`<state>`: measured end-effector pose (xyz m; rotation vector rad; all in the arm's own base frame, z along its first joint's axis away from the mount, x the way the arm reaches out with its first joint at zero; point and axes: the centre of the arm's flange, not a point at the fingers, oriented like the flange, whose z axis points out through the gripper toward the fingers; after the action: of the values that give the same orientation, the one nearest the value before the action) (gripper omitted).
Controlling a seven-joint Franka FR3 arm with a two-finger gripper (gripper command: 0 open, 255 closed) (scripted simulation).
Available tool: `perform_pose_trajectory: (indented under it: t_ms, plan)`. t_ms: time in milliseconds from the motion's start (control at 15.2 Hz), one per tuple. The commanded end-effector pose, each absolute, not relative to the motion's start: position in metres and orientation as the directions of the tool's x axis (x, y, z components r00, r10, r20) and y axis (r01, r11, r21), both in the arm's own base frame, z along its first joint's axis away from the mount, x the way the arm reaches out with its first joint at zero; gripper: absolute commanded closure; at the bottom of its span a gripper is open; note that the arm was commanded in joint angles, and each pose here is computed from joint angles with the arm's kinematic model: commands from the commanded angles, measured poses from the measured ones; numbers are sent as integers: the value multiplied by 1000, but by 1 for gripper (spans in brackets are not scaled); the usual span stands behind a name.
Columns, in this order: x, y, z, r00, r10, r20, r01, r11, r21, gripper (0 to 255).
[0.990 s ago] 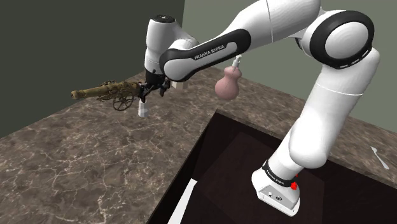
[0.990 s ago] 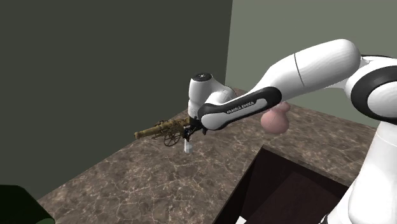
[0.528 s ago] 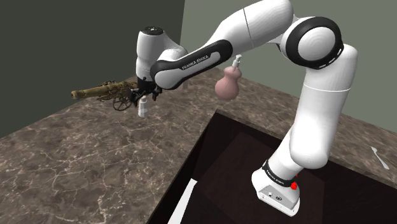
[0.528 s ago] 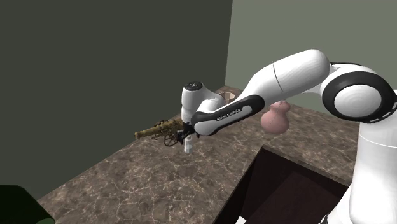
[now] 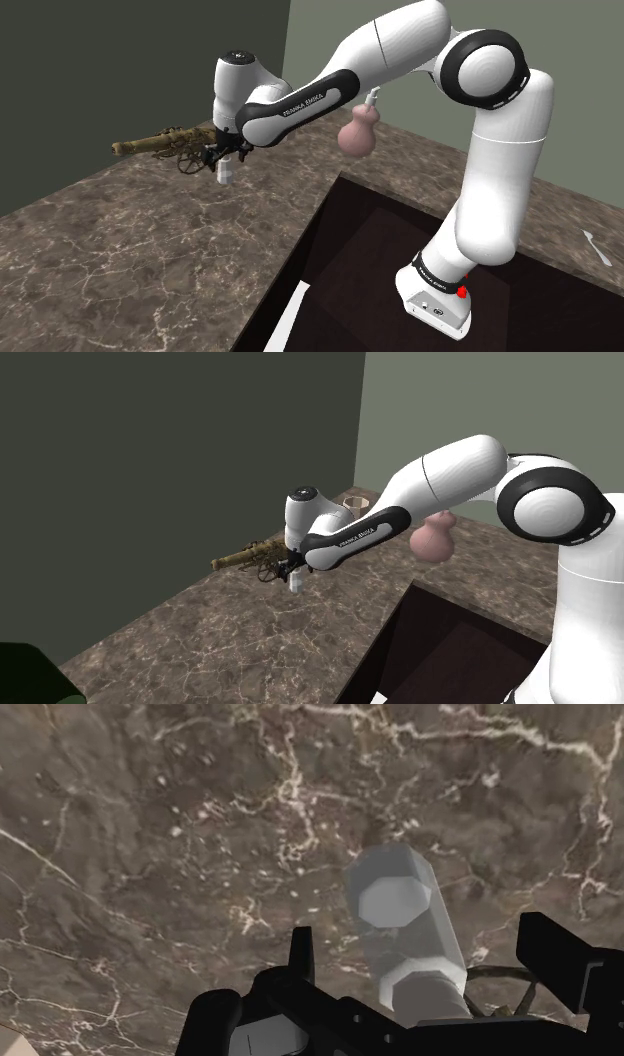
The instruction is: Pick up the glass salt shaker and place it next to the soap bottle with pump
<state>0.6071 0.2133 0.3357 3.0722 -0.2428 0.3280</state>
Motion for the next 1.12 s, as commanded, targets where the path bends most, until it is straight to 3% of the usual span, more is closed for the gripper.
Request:
perform_pose_trajectory:
  t_ms: [0,66,132,1056]
  plan:
    - [607,213,336,965,-151,213,-160,-987,25,0]
    - [607,213,336,965,-151,213,-160,-987,25,0]
    - [607,213,336,965,-151,213,-160,-987,25,255]
    - [607,213,362,965,-151,213,-160,-987,25,255]
